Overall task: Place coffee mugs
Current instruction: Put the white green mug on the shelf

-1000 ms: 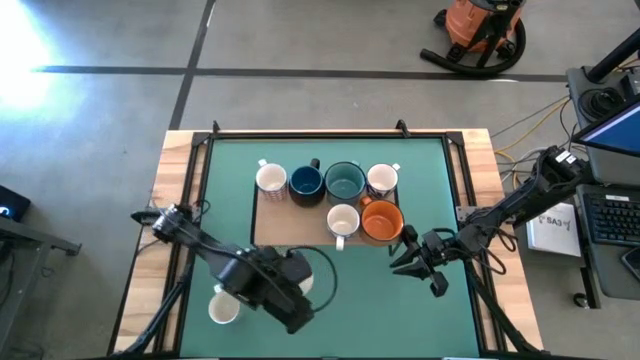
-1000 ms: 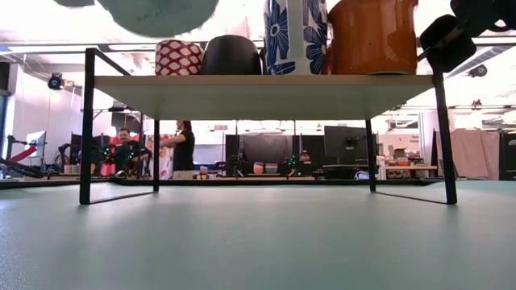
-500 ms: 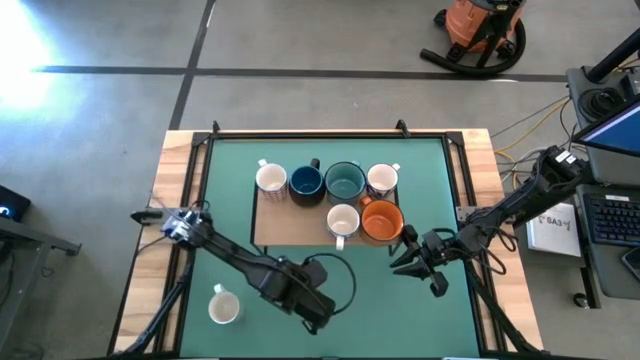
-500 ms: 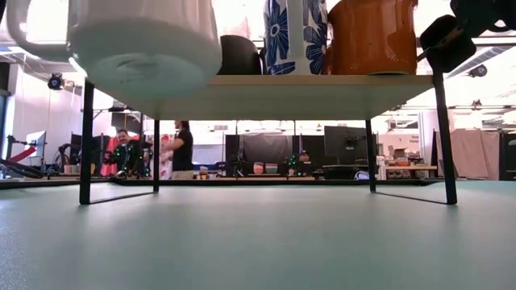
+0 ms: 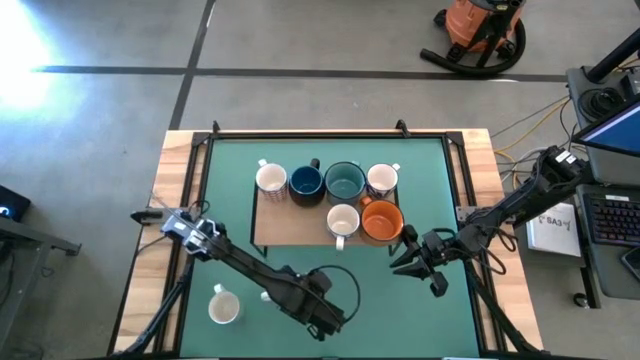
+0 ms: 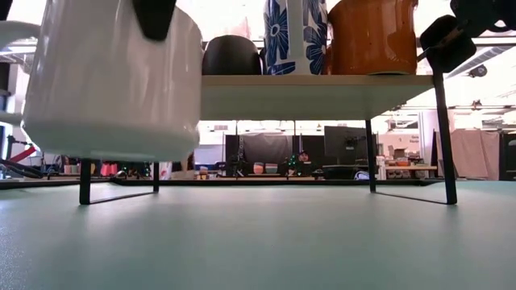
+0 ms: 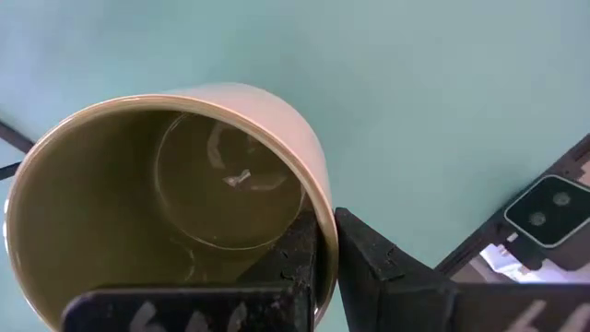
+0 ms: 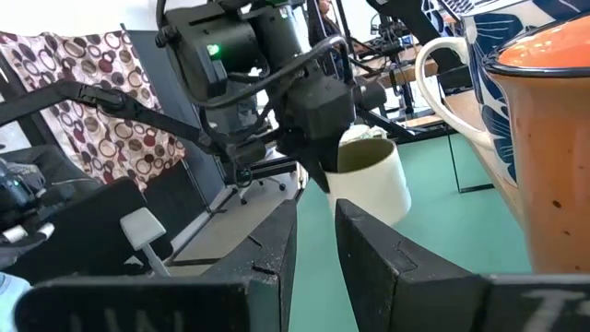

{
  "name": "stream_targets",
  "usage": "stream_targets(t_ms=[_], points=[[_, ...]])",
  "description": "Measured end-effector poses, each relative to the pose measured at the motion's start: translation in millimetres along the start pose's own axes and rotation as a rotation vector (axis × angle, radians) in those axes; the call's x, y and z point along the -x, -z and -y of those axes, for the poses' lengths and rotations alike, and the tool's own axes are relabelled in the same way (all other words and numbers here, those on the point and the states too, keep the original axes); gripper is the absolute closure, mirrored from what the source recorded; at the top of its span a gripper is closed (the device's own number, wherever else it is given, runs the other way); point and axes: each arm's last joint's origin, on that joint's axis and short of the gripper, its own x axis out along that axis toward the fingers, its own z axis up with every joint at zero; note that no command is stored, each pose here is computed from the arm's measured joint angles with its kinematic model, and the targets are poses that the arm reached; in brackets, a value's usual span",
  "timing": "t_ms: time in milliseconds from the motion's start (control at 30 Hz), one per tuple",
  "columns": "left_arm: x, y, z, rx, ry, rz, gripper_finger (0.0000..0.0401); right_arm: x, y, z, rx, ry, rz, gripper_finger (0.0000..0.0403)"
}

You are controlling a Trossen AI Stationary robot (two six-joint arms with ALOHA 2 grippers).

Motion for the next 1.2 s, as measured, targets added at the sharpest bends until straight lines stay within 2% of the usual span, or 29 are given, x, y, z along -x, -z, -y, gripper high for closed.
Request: stream_targets(t_ms=[267, 600, 900, 1000, 1100, 1200], points=[[-11, -3, 9, 0.053, 0.043, 0.005, 0.0389, 0, 0, 0, 0.000, 0.000, -0.001, 0.0335], [-35, -2, 11, 0.073, 0.048, -0.007, 0.0354, 0, 0, 0, 0.001, 0.001, -0.002, 0.0335], [-24, -4, 10, 0.073, 0.041, 0.008, 0.0319, 0, 0, 0, 0.001, 0.001, -0.002, 0.0335], [-18, -3, 8, -0.020, 0.030, -0.008, 0.0301, 0, 0, 0, 0.001, 0.001, -0.002, 0.0335], [-9, -1, 5, -0.208, 0.030, -0.055, 0.0290, 0, 0, 0, 0.001, 0.001, -0.002, 0.0335], [-4, 2, 2, -0.453, 0.037, -0.103, 0.0287, 0, 0, 0, 0.001, 0.000, -0.002, 0.0335]])
